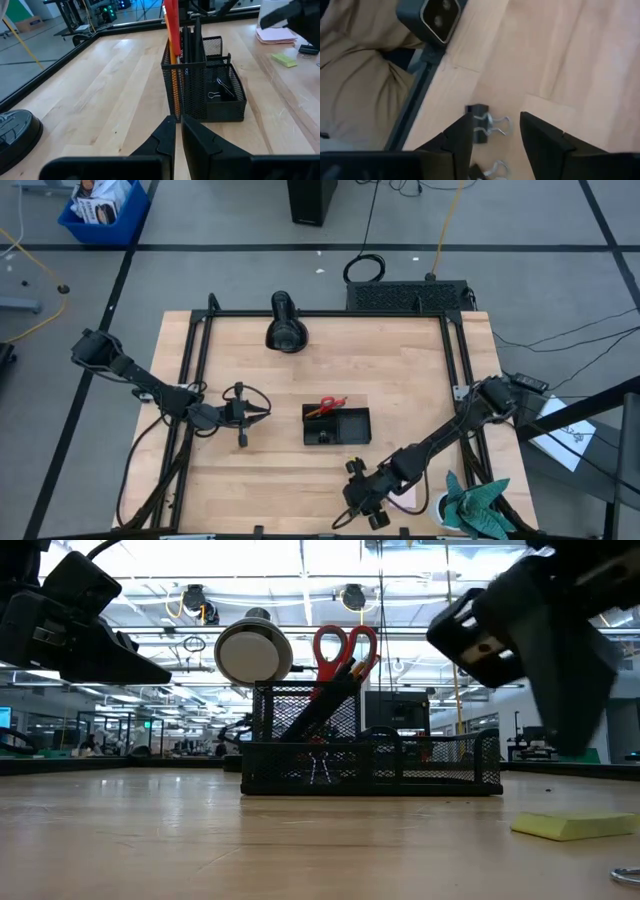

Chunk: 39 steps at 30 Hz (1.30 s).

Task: Pick and place office supplies into organizer
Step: Put the left binder clip into the desk organizer

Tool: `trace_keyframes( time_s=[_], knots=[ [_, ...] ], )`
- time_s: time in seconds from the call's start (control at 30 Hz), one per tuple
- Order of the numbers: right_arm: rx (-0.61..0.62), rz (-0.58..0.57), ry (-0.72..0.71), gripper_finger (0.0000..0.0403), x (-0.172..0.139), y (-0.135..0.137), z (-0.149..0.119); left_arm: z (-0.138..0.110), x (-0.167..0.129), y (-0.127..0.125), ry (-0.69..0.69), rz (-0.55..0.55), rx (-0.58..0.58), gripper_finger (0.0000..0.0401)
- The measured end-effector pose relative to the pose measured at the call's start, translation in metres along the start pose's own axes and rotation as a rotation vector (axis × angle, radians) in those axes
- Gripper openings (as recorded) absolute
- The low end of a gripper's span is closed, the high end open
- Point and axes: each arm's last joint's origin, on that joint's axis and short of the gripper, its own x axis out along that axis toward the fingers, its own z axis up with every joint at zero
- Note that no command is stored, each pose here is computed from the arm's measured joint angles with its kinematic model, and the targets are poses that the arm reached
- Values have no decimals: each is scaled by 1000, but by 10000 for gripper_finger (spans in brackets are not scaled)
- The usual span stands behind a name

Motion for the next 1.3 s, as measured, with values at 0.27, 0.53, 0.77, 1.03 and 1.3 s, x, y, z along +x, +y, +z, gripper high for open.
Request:
trace_keyframes(
  time_s=[0.27,0.53,0.77,1.03,1.3],
  knots=[
    [25,104,13,149,14,2,-2,-1,0,0,7,1,4,37],
    [19,100,21,105,14,0,-3,-1,0,0,7,1,4,37],
    [3,94,28,28,14,-1,-3,-1,0,0,8,1,3,37],
    [-69,49,10,2,3,-3,1,-1,0,0,9,1,2,37],
    [-180,-373,-253,1,-57,-6,29,-1,0,0,12,2,4,37]
  ],
)
